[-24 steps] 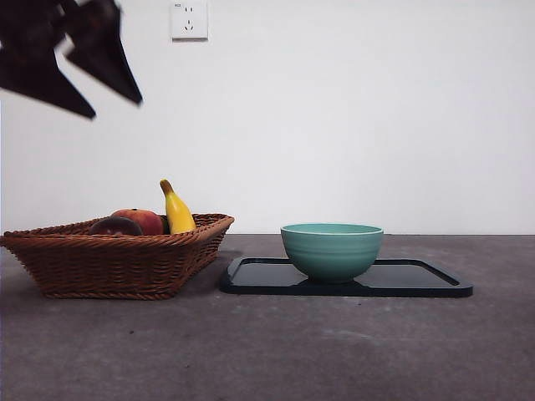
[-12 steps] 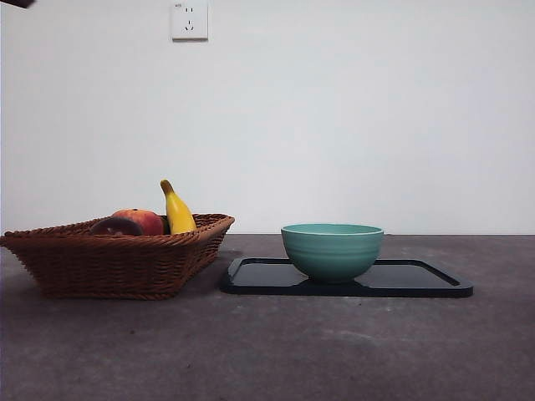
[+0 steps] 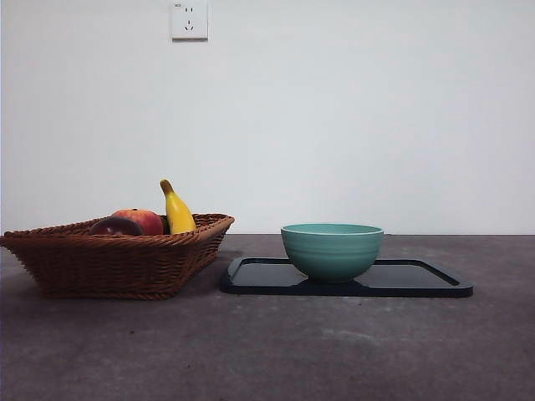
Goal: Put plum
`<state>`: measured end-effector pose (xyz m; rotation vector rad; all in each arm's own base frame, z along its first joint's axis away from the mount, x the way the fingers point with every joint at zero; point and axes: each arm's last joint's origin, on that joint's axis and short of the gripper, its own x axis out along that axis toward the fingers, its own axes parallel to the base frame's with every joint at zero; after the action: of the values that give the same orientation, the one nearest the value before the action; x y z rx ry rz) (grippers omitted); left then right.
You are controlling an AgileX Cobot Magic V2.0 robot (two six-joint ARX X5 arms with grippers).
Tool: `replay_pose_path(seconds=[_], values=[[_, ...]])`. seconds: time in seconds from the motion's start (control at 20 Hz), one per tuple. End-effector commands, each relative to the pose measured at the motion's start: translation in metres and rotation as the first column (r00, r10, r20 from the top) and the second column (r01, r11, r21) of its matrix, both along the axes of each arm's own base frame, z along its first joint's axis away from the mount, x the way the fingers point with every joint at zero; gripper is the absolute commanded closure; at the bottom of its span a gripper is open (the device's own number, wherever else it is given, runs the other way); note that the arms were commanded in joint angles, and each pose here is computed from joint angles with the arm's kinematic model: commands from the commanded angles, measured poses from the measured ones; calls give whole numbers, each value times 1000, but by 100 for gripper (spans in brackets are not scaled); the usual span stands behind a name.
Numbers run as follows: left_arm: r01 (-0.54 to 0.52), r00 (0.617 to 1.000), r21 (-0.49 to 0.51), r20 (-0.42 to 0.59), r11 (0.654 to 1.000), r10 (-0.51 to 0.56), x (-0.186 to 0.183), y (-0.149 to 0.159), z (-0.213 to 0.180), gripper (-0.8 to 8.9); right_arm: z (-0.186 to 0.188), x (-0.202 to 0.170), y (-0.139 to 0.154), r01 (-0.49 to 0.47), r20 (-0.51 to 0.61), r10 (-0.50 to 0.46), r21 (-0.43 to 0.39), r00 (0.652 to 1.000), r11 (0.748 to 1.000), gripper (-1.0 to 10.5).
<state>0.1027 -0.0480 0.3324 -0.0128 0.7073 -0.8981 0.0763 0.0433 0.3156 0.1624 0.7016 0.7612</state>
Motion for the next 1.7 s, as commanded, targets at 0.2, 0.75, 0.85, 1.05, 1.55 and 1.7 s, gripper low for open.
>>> replay_pose_path(seconds=[0.2,0.75,0.85,1.05,1.55,1.7], values=[[18,999,-4,33,1000,-18,1,-1,4,410,5,20,6,121,-60,-118,41,991,992,728],[22,999,0,38,1000,-22,1,-1,4,410,19,171,55,173,-164,-203,-182,965,968,662],[22,999,0,38,1000,-22,1,-1,4,410,15,200,61,181,-181,-221,-213,958,960,662],[22,999,0,38,1000,-22,1,-1,4,410,-3,242,68,196,-214,-257,-271,942,942,662],[23,999,1,40,1000,-23,1,-1,4,410,-83,295,84,154,-319,-267,-339,909,928,663],[23,999,1,40,1000,-24,1,-1,4,410,-101,302,87,143,-346,-273,-358,898,923,664]])
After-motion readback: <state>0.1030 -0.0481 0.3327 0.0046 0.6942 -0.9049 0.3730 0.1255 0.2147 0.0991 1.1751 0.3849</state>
